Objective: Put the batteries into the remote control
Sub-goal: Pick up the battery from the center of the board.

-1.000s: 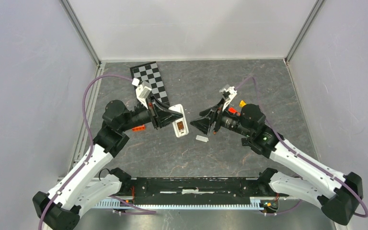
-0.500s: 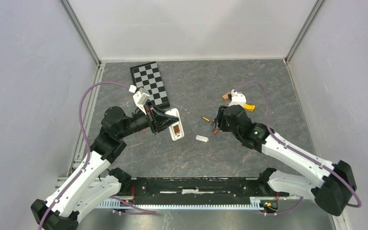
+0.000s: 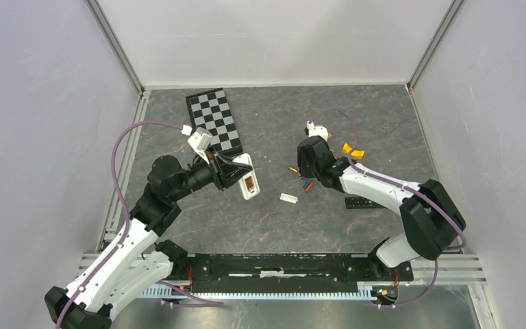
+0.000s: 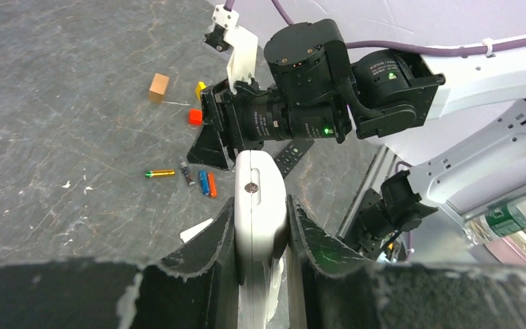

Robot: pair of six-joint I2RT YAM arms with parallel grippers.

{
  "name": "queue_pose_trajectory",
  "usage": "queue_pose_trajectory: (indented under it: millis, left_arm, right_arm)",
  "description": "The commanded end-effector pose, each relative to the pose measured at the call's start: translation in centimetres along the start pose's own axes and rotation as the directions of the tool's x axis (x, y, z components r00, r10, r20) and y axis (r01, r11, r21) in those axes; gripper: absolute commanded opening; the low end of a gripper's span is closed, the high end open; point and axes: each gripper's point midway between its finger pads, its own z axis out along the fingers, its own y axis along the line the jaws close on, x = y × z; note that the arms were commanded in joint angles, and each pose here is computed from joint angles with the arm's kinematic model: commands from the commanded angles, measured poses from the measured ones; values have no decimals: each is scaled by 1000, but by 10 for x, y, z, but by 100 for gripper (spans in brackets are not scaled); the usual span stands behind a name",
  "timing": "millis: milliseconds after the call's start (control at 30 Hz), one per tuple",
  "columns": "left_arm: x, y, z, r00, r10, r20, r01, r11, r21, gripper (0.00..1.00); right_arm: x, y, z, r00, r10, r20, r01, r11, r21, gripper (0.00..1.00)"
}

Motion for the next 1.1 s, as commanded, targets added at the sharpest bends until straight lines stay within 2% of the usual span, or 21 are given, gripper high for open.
queue_pose_trajectory:
  millis: [0, 200, 300, 400, 500, 567, 800, 933, 1067]
  left_arm:
    - [-7, 14, 0, 998, -13, 53, 18, 997, -79, 2]
    - [-9, 21, 3, 997, -1, 72, 8, 995, -102, 2]
    - [-8, 24, 4, 998, 1, 70, 8, 993, -116, 2]
    - [-10, 27, 1, 997, 7, 83, 5, 990, -139, 2]
    - [-10, 32, -3, 996, 10, 93, 5, 986, -168, 2]
    - [-8, 34, -5, 996, 12, 91, 5, 983, -184, 2]
    - [-6, 39, -7, 996, 10, 93, 10, 977, -211, 2]
    - [-3, 39, -7, 996, 5, 87, 13, 978, -208, 2]
    - [-3, 41, -5, 996, 2, 94, 18, 978, -210, 2]
  right_arm:
    - [-19, 19, 14, 999, -18, 29, 21, 995, -96, 48]
    - [-18, 11, 34, 997, -69, -26, 66, 994, -84, 48]
    - [-22, 24, 40, 987, -160, -25, 155, 977, -148, 48]
    - [-19, 24, 47, 972, -228, -55, 218, 965, -147, 48]
    - [-14, -10, 51, 972, -199, -121, 207, 977, 52, 45]
    - [-7, -21, 51, 973, -169, -155, 188, 976, 112, 43]
    - [25, -18, 57, 973, -92, -213, 111, 990, 83, 38]
    - [30, -9, 61, 969, -79, -235, 92, 995, 46, 34]
    - [33, -12, 59, 965, -68, -254, 88, 994, 69, 32]
